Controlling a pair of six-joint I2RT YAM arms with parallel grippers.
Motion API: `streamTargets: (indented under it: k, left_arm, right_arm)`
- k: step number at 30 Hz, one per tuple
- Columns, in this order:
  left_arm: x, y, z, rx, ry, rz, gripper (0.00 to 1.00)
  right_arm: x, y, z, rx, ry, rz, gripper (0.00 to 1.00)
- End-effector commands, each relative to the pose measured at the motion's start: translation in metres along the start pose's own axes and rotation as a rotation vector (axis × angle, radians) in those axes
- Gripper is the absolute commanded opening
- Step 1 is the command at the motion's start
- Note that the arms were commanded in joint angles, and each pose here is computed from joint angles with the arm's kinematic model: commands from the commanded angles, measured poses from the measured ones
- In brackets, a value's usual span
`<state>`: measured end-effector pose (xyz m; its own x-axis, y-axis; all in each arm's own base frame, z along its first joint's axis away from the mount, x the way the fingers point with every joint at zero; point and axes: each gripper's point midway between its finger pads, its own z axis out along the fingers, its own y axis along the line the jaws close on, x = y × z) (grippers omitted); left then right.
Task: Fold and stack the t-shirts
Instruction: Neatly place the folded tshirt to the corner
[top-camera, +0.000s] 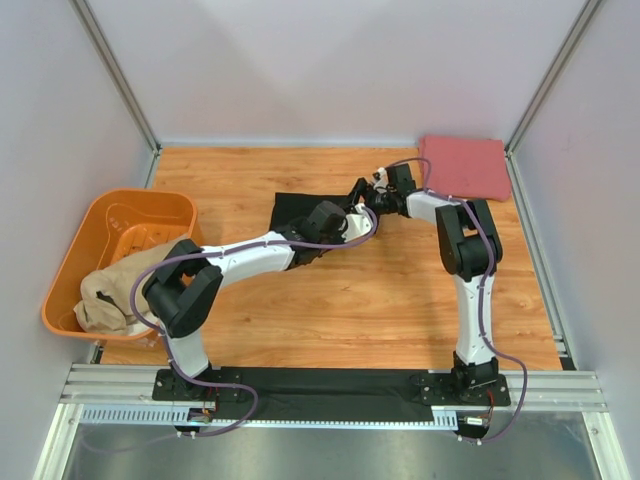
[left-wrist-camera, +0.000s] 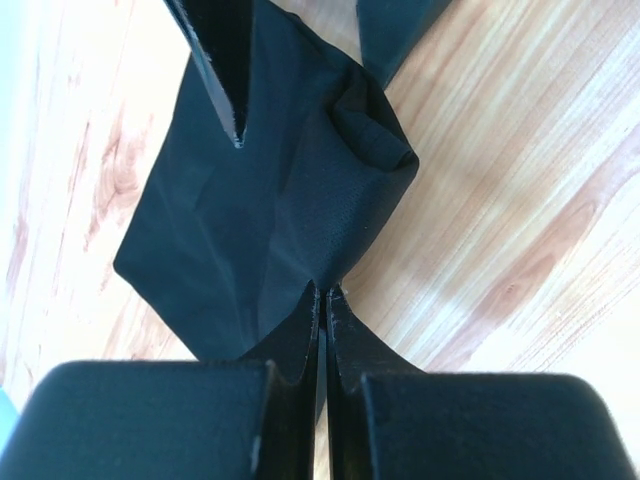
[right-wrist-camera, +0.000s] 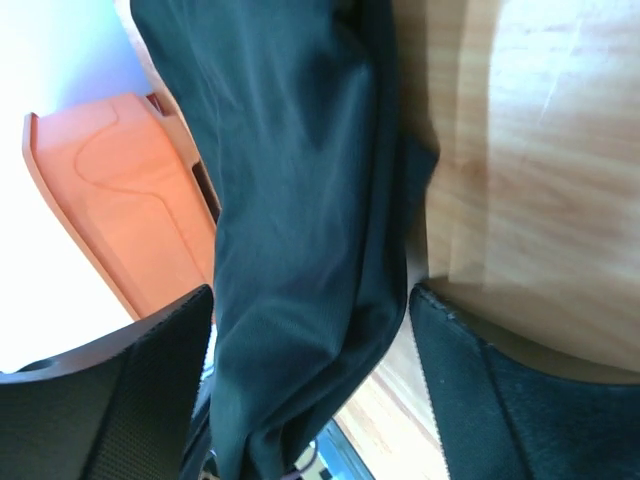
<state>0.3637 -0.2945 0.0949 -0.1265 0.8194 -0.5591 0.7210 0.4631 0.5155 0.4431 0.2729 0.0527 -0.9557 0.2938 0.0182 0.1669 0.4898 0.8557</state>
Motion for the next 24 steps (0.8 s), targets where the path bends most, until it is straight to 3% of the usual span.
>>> streamTargets:
  k: [1,6,9,10,11,13,14,16,18,19,24]
  left_arm:
    - [-0.036,0.023,-0.02,-0.036,-0.103,-0.056,0.0]
    - [-0.042,0.029,-0.027,-0.046,-0.118,-0.06,0.0]
    - [-0.043,0.029,-0.032,-0.038,-0.126,-0.08,0.0]
    - [-0.042,0.029,-0.033,-0.037,-0.126,-0.092,0.0]
    - [-0.04,0.027,-0.037,-0.032,-0.127,-0.101,0.0]
    - [-0.038,0.024,-0.041,-0.023,-0.129,-0.149,0.07]
    - [-0.036,0.025,-0.045,-0.018,-0.13,-0.176,0.2]
    - [-0.033,0.023,-0.054,0.015,-0.136,-0.268,0.37]
    - [-0.023,0.017,-0.06,0.049,-0.119,-0.342,0.44]
    - [-0.023,0.017,-0.069,0.057,-0.129,-0.413,0.55]
    - [-0.017,0.017,-0.097,0.079,-0.147,-0.588,0.57]
  right_arm:
    - [-0.008,0.003,0.015,-0.001,-0.031,0.026,0.79]
    - [-0.014,0.014,0.029,-0.026,-0.073,0.021,0.72]
    - [-0.02,0.019,0.032,-0.047,-0.077,0.019,0.44]
    - [-0.024,0.026,0.033,-0.058,-0.085,-0.003,0.27]
    - [-0.028,0.029,0.033,-0.064,-0.093,-0.022,0.17]
    - [-0.033,0.037,0.03,-0.051,-0.098,-0.084,0.0]
    - [-0.036,0.038,0.027,-0.035,-0.105,-0.115,0.0]
    - [-0.039,0.045,0.017,0.018,-0.121,-0.2,0.0]
    - [-0.04,0.039,0.006,0.112,-0.133,-0.284,0.0]
    - [-0.042,0.046,-0.002,0.132,-0.148,-0.316,0.0]
    - [-0.055,0.055,-0.03,0.269,-0.18,-0.433,0.0]
